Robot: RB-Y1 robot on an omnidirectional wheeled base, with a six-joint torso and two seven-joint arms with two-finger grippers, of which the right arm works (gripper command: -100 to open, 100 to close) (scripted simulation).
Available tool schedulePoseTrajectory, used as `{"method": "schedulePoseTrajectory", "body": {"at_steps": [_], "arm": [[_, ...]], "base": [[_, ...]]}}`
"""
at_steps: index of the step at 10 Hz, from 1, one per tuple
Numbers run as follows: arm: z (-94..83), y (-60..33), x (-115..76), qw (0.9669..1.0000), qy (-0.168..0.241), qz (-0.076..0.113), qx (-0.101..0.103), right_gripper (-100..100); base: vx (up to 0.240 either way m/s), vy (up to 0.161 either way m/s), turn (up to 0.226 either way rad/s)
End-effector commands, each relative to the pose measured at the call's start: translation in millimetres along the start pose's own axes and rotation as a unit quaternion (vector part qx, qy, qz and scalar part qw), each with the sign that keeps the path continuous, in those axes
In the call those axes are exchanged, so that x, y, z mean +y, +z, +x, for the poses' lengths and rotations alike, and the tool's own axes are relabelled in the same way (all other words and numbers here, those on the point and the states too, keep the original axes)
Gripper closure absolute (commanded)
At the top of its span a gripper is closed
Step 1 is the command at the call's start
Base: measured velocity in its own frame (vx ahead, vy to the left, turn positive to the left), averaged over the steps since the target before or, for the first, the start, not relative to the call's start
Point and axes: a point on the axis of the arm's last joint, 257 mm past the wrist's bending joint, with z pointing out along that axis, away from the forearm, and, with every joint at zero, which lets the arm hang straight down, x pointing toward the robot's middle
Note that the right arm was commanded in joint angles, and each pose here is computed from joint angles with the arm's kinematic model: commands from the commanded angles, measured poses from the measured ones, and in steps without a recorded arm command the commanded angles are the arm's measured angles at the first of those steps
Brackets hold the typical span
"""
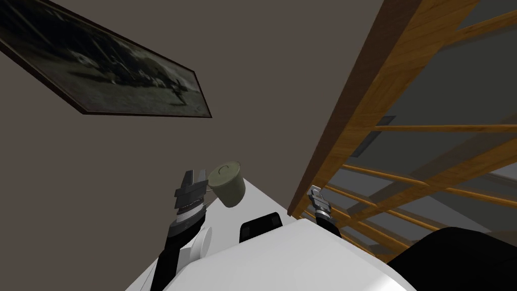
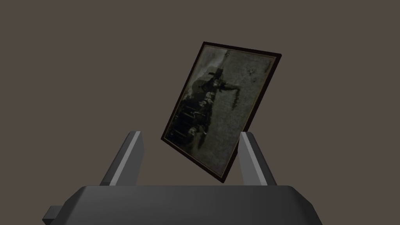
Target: Pull the door open
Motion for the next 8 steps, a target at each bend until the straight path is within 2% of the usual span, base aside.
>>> {"method": "schedulePoseTrajectory", "body": {"at_steps": [1, 5, 8], "arm": [[-1.1, 0.2, -2.6, 1.0000, 0.001, 0.002, -0.002, 100], [2.5, -0.2, -14.2, 0.9994, 0.002, 0.034, 0.003, 100], [4.0, -1.7, -26.8, 0.9979, 0.004, 0.065, 0.004, 100]], "base": [[0.000, 0.000, 0.000], [-0.143, 0.105, 0.007], [-0.200, 0.051, 0.042]]}}
